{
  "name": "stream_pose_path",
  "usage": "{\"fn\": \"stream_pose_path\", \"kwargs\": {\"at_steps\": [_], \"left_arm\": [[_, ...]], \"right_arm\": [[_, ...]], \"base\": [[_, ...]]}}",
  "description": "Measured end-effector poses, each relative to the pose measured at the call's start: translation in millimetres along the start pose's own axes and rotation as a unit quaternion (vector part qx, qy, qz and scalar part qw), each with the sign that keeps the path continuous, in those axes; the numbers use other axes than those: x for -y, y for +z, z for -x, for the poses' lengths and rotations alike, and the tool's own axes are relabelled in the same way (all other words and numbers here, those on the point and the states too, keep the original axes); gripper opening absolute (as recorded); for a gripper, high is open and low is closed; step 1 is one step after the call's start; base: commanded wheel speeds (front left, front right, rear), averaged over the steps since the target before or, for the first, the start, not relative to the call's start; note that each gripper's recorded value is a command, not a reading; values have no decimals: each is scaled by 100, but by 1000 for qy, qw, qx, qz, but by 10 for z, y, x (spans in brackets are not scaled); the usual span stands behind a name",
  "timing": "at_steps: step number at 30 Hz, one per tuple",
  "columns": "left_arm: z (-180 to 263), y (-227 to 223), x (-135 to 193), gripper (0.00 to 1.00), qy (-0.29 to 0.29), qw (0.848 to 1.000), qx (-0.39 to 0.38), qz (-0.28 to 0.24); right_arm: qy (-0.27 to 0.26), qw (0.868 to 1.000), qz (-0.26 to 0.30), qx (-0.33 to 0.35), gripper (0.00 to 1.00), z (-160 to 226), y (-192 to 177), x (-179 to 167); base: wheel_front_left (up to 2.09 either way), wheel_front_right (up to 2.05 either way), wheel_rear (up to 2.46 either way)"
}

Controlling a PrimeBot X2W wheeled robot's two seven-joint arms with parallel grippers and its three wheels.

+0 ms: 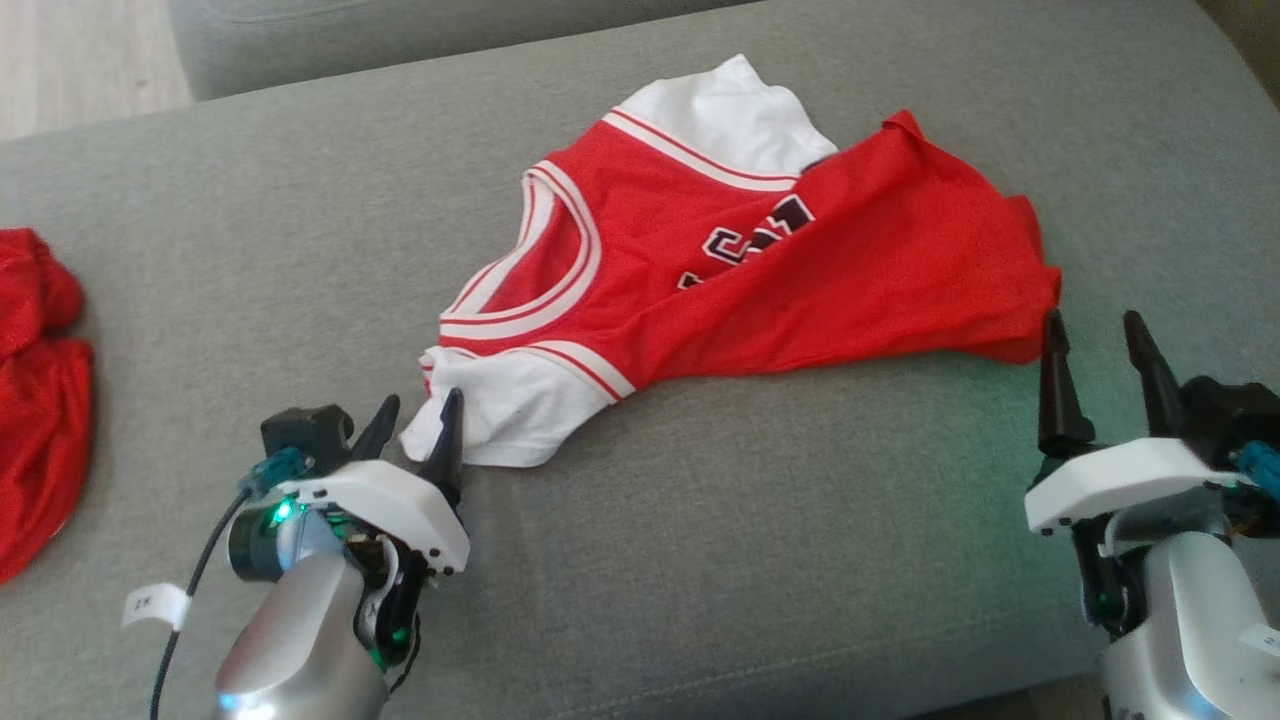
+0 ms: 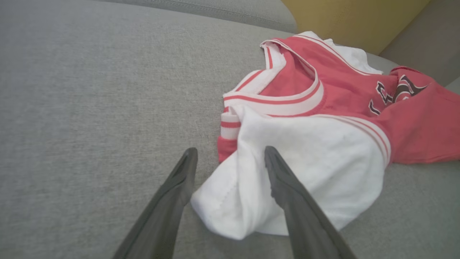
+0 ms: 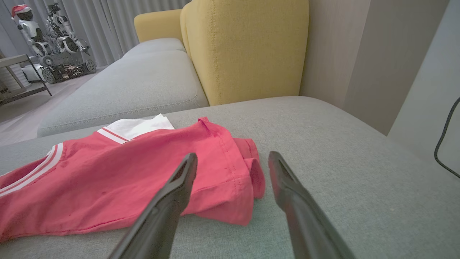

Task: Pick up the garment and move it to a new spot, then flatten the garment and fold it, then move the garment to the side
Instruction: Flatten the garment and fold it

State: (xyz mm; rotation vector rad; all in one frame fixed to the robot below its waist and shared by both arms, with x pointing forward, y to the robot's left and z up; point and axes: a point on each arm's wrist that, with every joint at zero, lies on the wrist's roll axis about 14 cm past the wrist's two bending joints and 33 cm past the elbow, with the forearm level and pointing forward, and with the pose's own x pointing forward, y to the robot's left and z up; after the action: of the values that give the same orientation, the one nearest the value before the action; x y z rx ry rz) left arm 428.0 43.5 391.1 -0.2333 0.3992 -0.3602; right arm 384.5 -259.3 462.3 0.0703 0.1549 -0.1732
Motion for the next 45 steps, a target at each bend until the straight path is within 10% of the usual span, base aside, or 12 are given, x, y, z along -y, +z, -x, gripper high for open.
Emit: {"fn": "stream_pose_path", "kwargs": {"at_steps": [14,45], "left_arm": [[414,175,-236,100,26,998,62,19],[254,-236,218,100,-111,969,-27,-221]], "right_arm": [[33,999,-3,7,100,-42,41,-247],[-9,1000,-8,-3,100,46,-33,58]], "base": [[0,0,0],[0,0,0]]}}
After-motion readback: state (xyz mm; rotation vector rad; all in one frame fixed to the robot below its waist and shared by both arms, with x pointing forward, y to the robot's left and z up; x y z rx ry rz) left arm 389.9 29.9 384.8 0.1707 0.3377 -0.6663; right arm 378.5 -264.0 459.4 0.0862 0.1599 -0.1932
